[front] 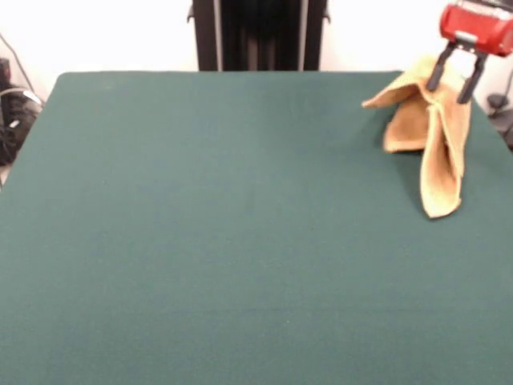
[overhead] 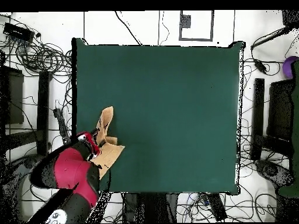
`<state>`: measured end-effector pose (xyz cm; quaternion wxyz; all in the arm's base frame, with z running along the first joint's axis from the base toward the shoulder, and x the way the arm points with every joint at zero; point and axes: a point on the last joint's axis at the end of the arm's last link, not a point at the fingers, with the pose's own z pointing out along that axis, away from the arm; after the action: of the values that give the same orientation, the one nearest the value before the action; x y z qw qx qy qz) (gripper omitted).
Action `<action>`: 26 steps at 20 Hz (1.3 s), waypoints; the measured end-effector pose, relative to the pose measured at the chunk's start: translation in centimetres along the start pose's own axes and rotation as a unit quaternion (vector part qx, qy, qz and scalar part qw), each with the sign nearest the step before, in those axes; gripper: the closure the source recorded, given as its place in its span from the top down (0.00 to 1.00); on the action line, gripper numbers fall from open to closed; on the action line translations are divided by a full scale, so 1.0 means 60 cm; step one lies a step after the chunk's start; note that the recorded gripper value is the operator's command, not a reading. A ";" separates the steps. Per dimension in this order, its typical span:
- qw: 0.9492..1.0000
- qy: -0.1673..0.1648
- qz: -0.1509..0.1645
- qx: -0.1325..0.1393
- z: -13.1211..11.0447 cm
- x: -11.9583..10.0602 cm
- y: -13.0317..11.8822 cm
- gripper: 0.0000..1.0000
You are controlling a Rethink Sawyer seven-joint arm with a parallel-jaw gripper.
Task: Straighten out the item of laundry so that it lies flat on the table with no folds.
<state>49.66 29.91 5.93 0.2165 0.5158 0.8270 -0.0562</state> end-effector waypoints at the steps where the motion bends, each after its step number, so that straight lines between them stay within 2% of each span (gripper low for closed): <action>1: 1.000 -0.002 0.015 0.009 -0.004 0.009 0.001 1.00; 3: 0.999 -0.003 0.033 0.016 -0.008 0.014 0.003 1.00; 4: 0.998 -0.007 0.062 0.028 -0.014 0.016 0.006 1.00; 5: 0.996 -0.008 0.077 0.034 -0.017 0.015 0.007 1.00; 8: 0.991 -0.014 0.123 0.053 -0.026 0.005 0.012 1.00; 10: 0.985 -0.020 0.160 0.065 -0.032 -0.015 0.020 1.00; 13: 0.979 -0.029 0.189 0.072 -0.040 -0.034 0.033 1.00; 16: 0.975 -0.034 0.205 0.071 -0.049 -0.045 0.047 1.00; 21: 0.972 -0.030 0.221 0.066 -0.072 -0.068 0.072 1.00; 24: 0.969 -0.023 0.241 0.056 -0.098 -0.122 0.087 1.00; 26: 0.965 -0.019 0.257 0.051 -0.114 -0.172 0.093 1.00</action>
<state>56.35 26.09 17.07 0.2130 0.7205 0.6581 -0.0502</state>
